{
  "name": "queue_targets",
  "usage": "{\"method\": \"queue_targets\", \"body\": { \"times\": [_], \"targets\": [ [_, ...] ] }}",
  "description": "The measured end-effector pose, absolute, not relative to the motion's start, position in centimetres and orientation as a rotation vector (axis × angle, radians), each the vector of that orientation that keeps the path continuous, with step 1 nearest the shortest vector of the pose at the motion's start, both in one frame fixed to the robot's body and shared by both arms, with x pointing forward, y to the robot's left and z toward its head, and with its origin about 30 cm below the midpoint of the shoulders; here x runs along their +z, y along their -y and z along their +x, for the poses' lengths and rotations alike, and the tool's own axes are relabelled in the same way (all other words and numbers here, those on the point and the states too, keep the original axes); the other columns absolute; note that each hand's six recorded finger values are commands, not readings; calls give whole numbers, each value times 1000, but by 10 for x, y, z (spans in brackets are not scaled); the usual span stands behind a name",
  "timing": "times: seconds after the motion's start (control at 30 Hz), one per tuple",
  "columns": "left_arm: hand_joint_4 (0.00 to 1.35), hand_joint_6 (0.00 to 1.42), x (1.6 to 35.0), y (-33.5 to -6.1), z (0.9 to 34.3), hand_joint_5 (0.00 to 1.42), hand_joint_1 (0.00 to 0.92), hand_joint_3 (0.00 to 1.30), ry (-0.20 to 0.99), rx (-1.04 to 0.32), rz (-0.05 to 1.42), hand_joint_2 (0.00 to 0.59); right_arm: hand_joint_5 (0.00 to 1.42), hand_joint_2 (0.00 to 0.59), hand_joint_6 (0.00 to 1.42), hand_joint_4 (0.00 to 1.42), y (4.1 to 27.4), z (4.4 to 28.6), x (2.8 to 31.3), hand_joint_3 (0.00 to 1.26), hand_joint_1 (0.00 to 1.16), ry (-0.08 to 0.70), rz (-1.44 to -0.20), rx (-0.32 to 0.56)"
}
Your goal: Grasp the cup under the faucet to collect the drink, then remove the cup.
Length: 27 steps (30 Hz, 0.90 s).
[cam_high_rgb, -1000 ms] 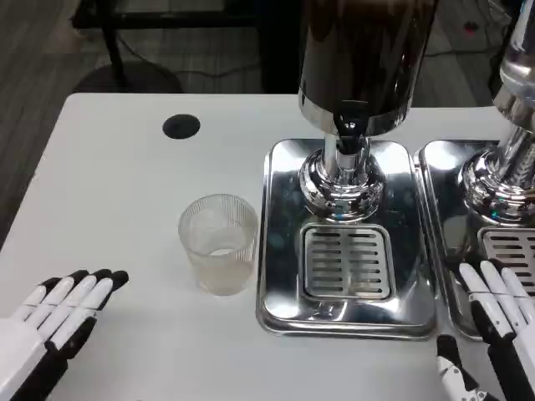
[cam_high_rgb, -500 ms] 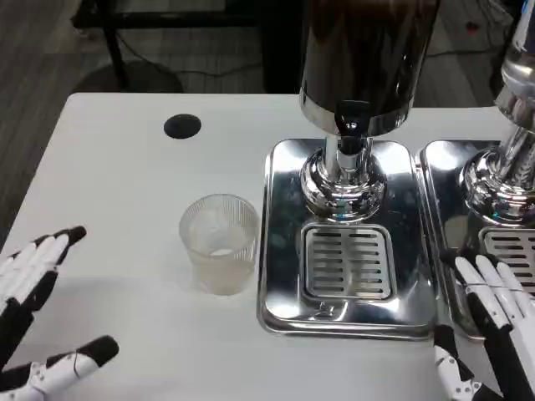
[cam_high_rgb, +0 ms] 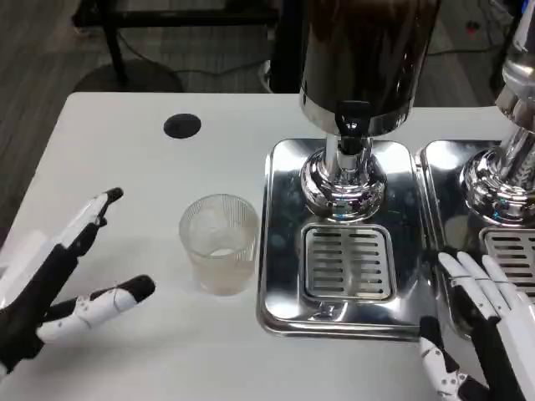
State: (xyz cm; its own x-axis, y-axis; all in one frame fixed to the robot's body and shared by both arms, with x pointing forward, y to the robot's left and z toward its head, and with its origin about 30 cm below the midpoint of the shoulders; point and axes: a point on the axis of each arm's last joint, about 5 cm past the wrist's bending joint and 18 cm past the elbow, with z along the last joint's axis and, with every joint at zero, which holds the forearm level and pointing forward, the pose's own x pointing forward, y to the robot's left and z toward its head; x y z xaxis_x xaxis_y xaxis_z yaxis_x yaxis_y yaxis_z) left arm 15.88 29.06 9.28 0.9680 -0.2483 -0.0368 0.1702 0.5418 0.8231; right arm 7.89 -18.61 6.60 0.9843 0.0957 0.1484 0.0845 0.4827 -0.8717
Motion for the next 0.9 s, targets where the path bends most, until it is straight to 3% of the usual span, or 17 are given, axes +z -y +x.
{"method": "queue_targets", "body": {
  "times": [0.5, 0.9],
  "targets": [
    [0, 215, 86, -271, 202, 141, 179, 0, 41, -302, 927, 36, 87, 516, 207, 139, 175, 88, 67, 188, 327, 226, -1035, 8],
    [0, 205, 87, -256, 221, 133, 174, 0, 84, -386, 979, 24, 108, 517, 229, 153, 172, 90, 67, 206, 353, 238, -1027, 12]
  ]
}}
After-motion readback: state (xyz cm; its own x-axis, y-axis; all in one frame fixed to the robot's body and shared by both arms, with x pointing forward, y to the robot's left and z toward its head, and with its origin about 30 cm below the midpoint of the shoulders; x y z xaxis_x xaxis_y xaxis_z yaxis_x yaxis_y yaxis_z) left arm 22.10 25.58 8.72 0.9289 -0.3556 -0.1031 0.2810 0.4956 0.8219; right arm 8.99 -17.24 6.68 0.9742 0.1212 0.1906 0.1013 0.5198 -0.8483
